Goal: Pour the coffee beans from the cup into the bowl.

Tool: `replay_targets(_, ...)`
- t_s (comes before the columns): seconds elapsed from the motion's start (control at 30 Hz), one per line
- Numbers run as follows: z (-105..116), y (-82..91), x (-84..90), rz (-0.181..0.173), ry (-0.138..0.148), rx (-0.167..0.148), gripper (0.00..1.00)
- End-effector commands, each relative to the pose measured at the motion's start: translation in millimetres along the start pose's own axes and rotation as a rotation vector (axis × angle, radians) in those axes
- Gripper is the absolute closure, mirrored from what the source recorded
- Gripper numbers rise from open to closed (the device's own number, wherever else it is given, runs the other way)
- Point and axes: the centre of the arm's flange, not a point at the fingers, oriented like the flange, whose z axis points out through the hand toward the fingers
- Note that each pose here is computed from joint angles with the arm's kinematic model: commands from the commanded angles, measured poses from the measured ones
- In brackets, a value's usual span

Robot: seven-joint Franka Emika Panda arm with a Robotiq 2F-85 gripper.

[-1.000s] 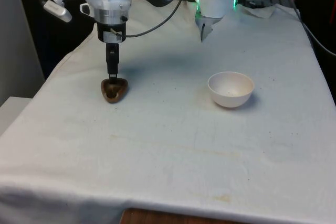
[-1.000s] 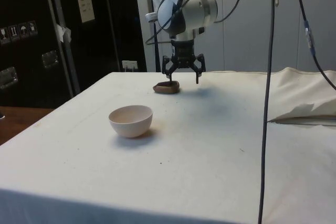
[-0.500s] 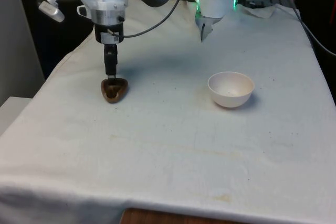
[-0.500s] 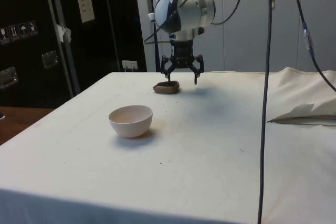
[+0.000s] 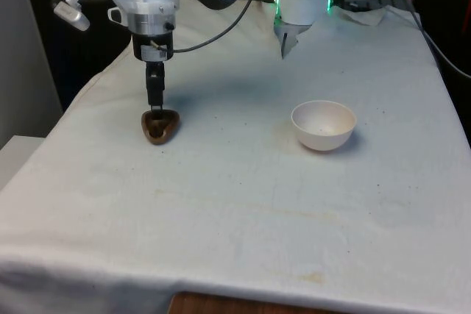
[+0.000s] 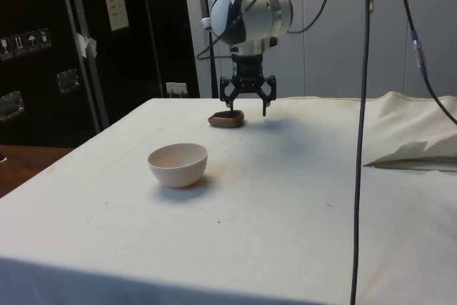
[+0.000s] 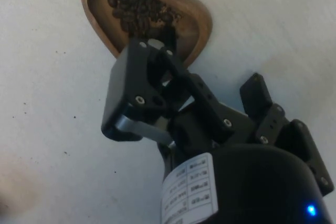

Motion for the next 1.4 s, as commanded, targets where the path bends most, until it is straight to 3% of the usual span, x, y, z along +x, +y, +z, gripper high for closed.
replay_targets(0.0, 0, -0.3, -0.5, -0.002, -0.001, 0.001, 0.14)
replay_targets(0.03, 0, 0.0, 0.0, 0.000, 0.000, 0.000, 0.20)
replay_targets(0.07, 0, -0.3, -0.5, -0.001, -0.001, 0.001, 0.20)
replay_targets(0.2, 0, -0.3, -0.4, -0.001, -0.001, 0.001, 0.43)
replay_targets(0.23, 0, -0.3, -0.4, -0.001, -0.001, 0.001, 0.53)
replay_targets(0.37, 1, 0.2, -0.1, -0.001, 0.000, -0.001, 0.76)
replay_targets(0.4, 0, -0.4, -0.4, -0.002, -0.001, 0.000, 0.76)
replay_targets(0.53, -2, -0.7, 0.2, -0.002, 0.000, 0.002, 1.00)
replay_targets(0.67, -2, -0.5, 1.6, 0.000, 0.004, 0.003, 1.00)
replay_targets(0.97, -26, -3.9, 6.8, 0.000, 0.002, 0.024, 1.00)
replay_targets(1.37, -46, -10.9, -1.0, -0.033, -0.002, 0.034, 1.00)
